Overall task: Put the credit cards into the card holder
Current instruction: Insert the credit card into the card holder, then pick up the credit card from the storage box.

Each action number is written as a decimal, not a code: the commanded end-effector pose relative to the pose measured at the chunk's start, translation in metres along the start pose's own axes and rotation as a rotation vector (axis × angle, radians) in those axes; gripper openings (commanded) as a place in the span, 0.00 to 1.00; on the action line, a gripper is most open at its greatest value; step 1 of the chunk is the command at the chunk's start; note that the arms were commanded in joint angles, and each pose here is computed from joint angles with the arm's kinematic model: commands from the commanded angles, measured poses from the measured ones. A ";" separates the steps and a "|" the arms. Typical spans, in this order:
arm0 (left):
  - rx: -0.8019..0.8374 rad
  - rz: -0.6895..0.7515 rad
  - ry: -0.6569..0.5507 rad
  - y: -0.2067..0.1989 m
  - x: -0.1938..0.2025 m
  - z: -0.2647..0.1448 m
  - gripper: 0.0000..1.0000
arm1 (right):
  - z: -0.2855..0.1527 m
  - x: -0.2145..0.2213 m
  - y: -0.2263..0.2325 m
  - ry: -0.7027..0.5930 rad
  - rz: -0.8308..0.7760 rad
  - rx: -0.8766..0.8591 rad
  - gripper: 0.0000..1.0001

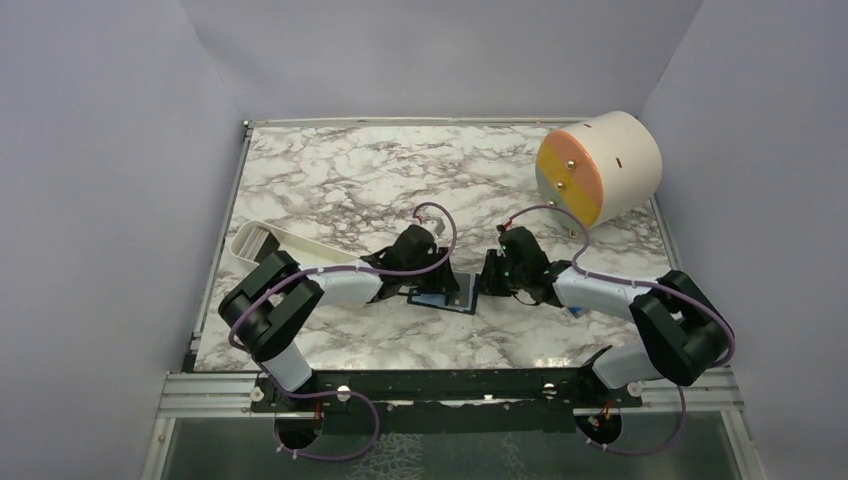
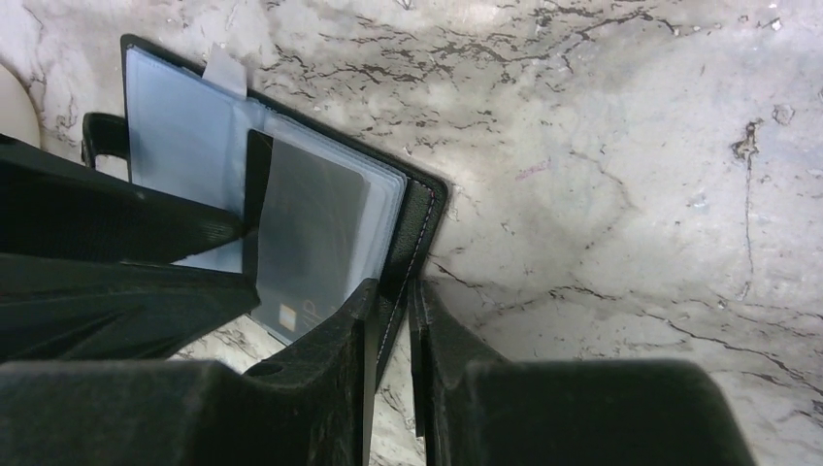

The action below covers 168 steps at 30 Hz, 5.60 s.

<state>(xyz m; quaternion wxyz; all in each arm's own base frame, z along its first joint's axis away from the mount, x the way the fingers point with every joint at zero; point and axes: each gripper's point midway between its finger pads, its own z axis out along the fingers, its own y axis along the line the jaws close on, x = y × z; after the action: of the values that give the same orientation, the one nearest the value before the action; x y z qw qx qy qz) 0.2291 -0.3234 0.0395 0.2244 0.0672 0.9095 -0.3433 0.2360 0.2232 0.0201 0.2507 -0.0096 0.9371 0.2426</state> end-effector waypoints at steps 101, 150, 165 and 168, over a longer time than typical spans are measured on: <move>-0.990 0.260 -0.151 0.347 -0.129 -0.283 0.65 | -0.078 -0.042 0.059 -0.166 -0.273 -0.242 0.31; -1.199 0.309 -0.071 0.365 -0.136 -0.304 0.48 | -0.077 -0.046 0.052 -0.187 -0.279 -0.201 0.31; -1.228 0.309 -0.085 0.365 -0.137 -0.310 0.45 | -0.076 -0.045 0.051 -0.184 -0.277 -0.201 0.31; -1.228 0.309 -0.084 0.365 -0.138 -0.310 0.43 | -0.076 -0.045 0.051 -0.184 -0.276 -0.201 0.31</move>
<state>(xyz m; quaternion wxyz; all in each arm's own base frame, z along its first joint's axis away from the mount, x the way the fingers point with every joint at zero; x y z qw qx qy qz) 0.3355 0.1512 0.0736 0.2882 0.0508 0.9234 0.2482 0.2295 0.2295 0.1168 0.3508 -0.1376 0.8750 0.3039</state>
